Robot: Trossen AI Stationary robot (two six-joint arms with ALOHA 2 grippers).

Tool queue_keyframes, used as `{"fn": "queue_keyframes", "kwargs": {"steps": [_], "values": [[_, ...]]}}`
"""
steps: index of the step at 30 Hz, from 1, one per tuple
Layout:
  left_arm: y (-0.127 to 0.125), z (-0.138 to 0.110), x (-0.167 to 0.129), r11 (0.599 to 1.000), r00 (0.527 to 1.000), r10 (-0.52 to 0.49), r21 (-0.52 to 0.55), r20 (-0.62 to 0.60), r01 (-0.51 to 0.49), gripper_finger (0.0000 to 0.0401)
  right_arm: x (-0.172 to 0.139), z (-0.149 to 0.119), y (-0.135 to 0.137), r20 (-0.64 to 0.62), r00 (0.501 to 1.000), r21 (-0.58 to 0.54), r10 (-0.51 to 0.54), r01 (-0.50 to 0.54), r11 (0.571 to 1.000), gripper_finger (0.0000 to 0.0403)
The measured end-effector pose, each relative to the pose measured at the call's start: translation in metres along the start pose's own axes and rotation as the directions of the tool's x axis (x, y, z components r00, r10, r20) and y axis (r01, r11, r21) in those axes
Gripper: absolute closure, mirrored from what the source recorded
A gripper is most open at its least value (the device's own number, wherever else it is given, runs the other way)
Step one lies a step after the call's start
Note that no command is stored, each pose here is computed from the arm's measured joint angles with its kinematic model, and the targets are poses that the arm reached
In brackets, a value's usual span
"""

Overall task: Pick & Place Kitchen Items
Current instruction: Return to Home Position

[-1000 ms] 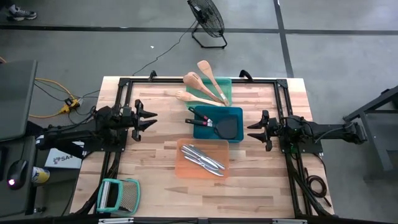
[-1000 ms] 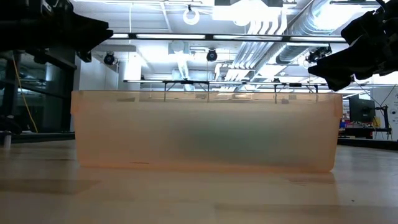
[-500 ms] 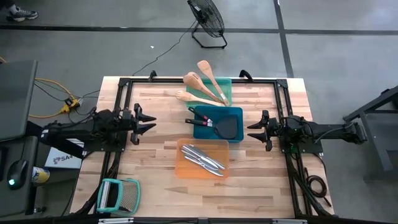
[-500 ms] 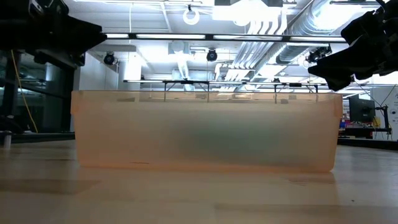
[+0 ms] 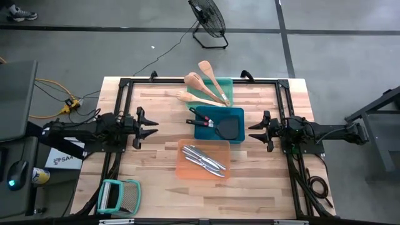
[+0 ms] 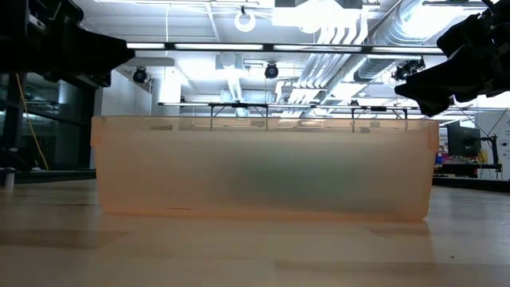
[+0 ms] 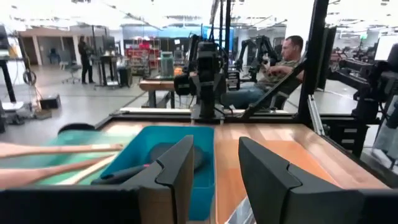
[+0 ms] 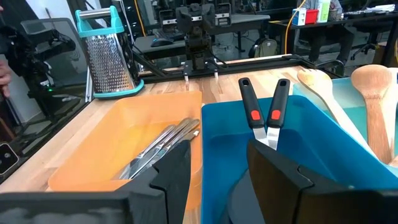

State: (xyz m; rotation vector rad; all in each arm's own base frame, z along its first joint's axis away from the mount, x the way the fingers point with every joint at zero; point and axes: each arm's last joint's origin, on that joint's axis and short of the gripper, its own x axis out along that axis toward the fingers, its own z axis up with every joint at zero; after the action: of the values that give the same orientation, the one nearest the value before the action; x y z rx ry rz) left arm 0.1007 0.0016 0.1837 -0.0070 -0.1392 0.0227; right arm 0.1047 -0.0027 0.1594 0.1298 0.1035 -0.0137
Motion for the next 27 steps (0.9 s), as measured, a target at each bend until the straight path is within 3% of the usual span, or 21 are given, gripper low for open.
{"fn": "queue_keyframes", "kwargs": {"steps": [12, 16, 27], "values": [[0.0, -0.012, -0.001, 0.994, 0.993, 0.004, 0.11, -0.114, 0.008, 0.0276, 0.0, 0.0, 0.0, 0.0, 1.0, 0.0, 0.0, 0.0, 1.0, 0.0254], [0.0, -0.017, -0.001, 0.995, 0.986, 0.009, 0.103, -0.169, 0.009, 0.0276, 0.0, 0.0, 0.0, 0.0, 1.0, 0.0, 0.0, 0.0, 1.0, 0.0254], [0.0, -0.018, -0.002, 0.997, 0.983, 0.008, 0.083, -0.181, 0.007, 0.0276, 0.0, 0.0, 0.0, 0.0, 1.0, 0.0, 0.0, 0.0, 1.0, 0.0254]]}}
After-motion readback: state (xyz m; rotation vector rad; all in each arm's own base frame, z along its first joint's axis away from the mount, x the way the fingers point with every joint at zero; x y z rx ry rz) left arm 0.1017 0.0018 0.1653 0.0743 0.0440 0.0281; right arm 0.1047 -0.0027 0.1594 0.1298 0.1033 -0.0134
